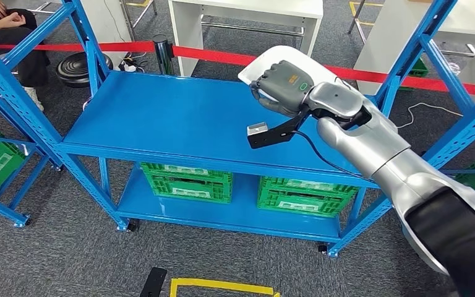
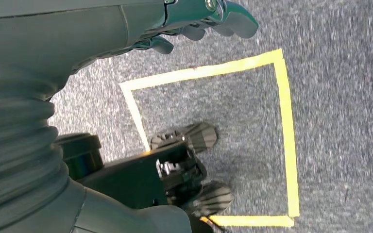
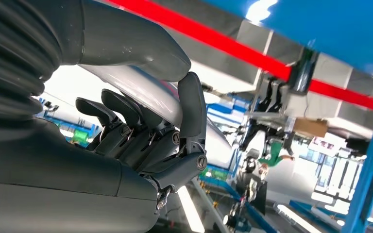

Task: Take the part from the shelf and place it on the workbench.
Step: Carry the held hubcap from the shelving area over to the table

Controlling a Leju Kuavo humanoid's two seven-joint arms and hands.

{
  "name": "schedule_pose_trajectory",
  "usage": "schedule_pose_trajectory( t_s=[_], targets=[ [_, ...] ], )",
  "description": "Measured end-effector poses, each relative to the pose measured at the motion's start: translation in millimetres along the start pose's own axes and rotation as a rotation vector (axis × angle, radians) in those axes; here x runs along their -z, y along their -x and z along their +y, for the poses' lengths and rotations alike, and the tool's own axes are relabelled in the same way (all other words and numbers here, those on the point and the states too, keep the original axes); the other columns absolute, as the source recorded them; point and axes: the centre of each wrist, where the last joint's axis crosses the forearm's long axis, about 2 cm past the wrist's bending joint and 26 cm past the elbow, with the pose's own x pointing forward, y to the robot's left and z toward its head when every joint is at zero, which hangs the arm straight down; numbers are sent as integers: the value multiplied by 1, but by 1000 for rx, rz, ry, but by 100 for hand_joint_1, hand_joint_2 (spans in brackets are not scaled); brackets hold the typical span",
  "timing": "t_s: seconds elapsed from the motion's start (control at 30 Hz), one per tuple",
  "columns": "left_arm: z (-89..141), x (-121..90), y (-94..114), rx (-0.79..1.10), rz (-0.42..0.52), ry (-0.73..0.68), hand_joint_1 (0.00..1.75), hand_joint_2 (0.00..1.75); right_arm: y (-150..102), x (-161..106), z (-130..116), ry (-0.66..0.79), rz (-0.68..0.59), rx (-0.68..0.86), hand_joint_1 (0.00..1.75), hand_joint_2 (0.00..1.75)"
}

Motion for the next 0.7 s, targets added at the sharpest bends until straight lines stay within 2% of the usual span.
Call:
schedule_pose_trajectory(
  t_s=[0.53,0.7],
  targets=[
    [0,2,-8,-12,-17,-28,0,175,-53,51,-15,62,-114,23,175,175],
    [2,5,-15,-12,-31,-32,0,175,-66,66,-29,95,-143,28,175,175]
  ],
)
